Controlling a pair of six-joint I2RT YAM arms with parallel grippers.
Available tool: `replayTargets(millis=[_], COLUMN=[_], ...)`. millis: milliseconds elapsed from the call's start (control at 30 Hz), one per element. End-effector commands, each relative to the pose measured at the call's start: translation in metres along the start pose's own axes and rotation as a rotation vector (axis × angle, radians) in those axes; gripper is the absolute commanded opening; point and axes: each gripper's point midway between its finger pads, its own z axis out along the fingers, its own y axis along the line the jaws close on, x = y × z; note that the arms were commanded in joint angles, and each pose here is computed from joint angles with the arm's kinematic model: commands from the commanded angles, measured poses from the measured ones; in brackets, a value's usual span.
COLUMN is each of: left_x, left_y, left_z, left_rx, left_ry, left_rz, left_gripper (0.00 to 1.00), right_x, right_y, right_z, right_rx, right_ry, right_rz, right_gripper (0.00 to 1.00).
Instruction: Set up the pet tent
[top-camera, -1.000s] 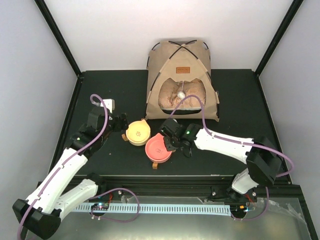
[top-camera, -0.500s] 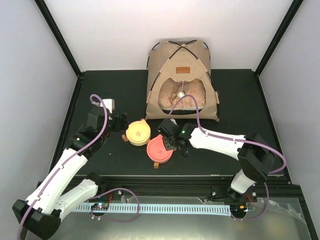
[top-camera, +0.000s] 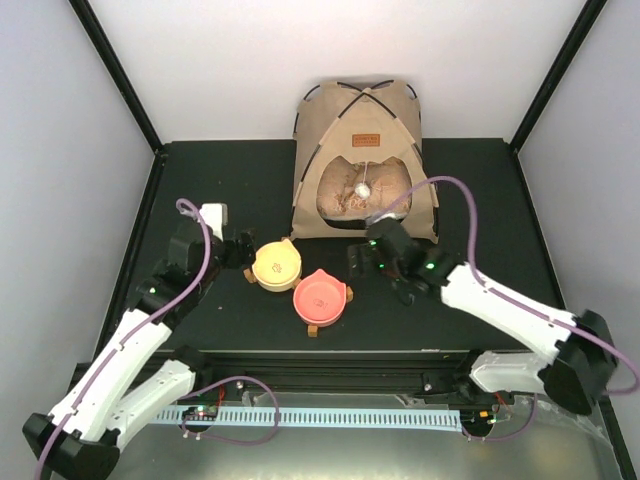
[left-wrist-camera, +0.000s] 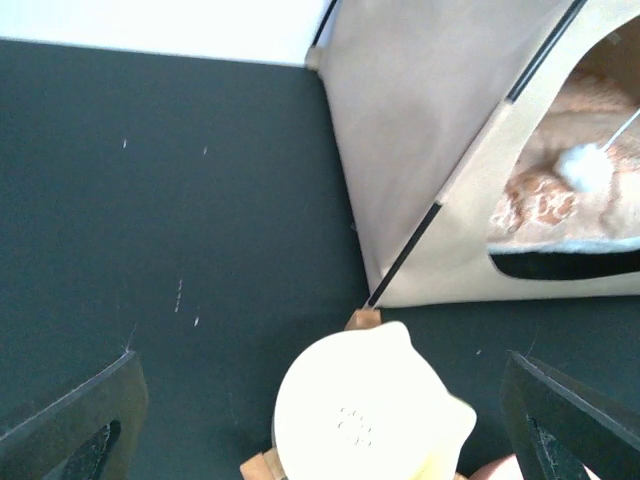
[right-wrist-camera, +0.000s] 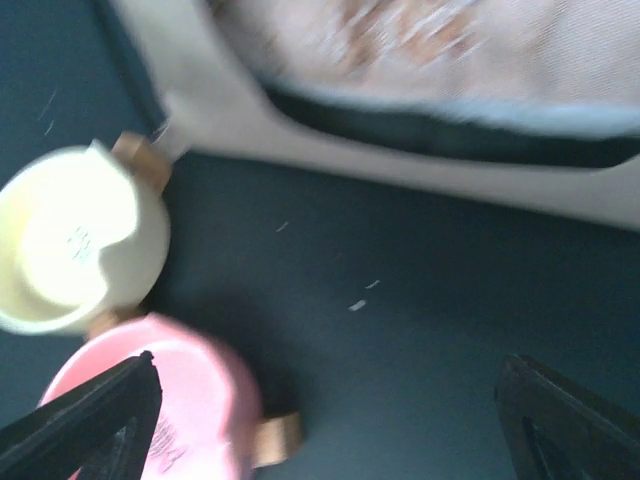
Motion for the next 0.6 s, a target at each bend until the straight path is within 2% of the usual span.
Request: replayTargets(millis=[0, 100, 267, 400, 567], left_x=[-0.024, -0.028, -0.028, -0.027, -0.015], left_y=[-0.012, -0.015, -0.013, -0.006, 0.019], left_z=[-0.019, -0.027, -0.036, -0.032, -0.003], left_rx=[0.087, 0.119, 0.122, 0.086, -0.060], left_ry=[-0.139, -0.194, -0.231, -0.245, -0.218], left_rz=[0.035, 0.075, 0.102, 0.112, 0.088], left_gripper=[0.99, 0.99, 0.99, 0.99, 0.99], right_x=[-0.041, -0.064, -0.080, -0.085, -0.079], right_y=[-0.060, -0.103, -0.161, -0.186, -0.205], right_z=[-0.025, -0.053, -0.081, -0.093, -0.092], right_rx=[0.138, 0.250, 0.470, 0.592, 0.629], right_ry=[-0.224, -0.382, -0.525, -0.612, -0.726], right_rz=[0.052, 0.106, 0.181, 0.185, 0.187], right_gripper=[0.97, 1.00, 1.00, 1.00, 1.00])
